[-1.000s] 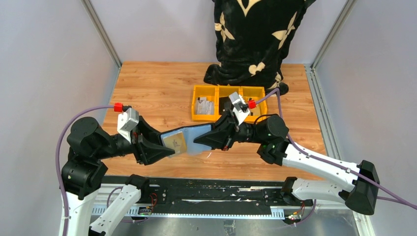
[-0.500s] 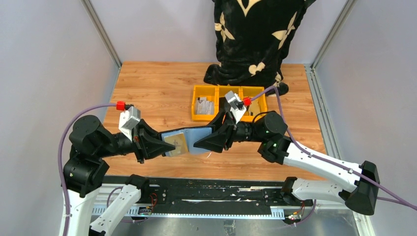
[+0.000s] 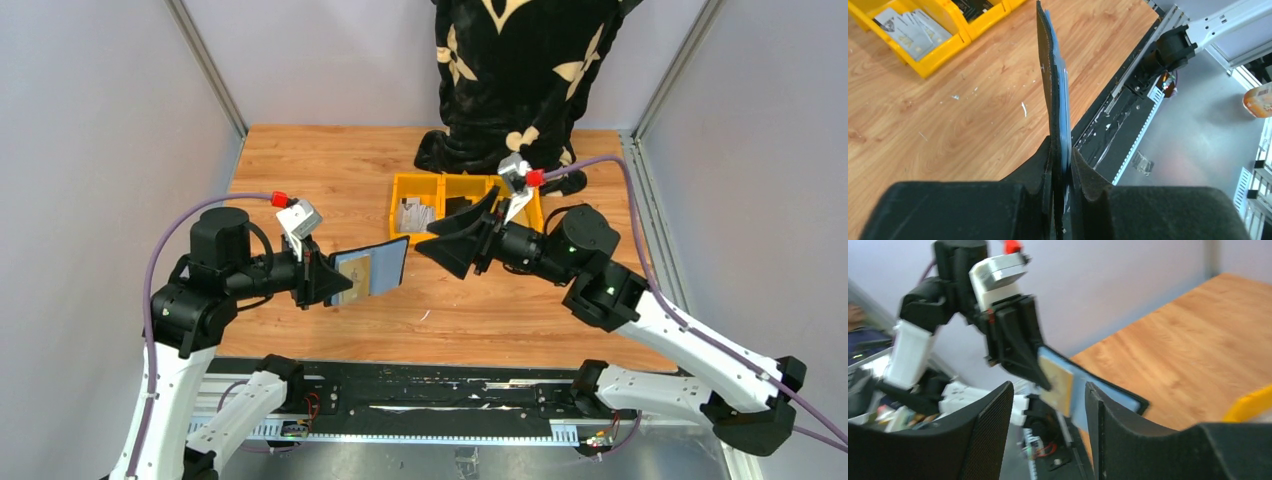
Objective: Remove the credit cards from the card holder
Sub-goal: Remove the credit card from the card holder.
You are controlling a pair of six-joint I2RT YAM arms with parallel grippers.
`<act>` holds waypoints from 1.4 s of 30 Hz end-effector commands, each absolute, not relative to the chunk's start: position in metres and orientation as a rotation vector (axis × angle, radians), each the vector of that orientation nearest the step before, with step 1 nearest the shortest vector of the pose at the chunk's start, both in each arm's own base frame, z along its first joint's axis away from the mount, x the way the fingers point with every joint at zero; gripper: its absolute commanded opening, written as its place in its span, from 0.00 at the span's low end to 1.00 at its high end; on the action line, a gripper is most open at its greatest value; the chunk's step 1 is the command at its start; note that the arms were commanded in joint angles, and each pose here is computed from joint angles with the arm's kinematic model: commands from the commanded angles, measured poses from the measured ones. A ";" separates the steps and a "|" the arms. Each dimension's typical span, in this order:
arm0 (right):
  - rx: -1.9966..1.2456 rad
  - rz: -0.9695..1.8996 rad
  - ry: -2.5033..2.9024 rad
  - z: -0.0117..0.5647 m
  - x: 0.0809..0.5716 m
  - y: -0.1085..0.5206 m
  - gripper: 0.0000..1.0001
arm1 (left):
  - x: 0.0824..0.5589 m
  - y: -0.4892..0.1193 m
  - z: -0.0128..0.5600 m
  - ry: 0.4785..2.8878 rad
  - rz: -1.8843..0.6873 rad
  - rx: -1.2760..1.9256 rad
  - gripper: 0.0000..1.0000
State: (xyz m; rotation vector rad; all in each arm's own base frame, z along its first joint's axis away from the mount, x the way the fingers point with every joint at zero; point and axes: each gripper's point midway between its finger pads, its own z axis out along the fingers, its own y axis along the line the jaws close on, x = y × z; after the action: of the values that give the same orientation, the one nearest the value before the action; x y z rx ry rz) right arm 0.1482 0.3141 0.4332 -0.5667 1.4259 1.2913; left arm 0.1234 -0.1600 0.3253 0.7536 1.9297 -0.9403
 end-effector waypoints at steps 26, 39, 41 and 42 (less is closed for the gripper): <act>-0.853 1.795 1.557 0.348 0.105 0.393 0.42 | 0.086 -0.182 0.346 1.854 -1.249 0.899 0.00; -0.749 1.745 1.616 0.328 0.117 0.405 0.29 | 0.079 -0.185 0.353 1.826 -1.312 0.929 0.02; -0.731 1.723 1.610 0.328 0.118 0.409 0.24 | 0.078 -0.186 0.352 1.828 -1.320 0.931 0.04; -0.725 1.709 1.608 0.328 0.119 0.410 0.22 | 0.078 -0.186 0.351 1.831 -1.322 0.930 0.05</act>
State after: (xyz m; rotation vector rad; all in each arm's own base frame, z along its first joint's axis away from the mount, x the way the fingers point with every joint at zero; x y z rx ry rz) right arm 0.1097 0.3983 0.3392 -0.7969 1.5951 1.7796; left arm 0.0961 -0.1762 0.3263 0.8399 1.9554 -1.1882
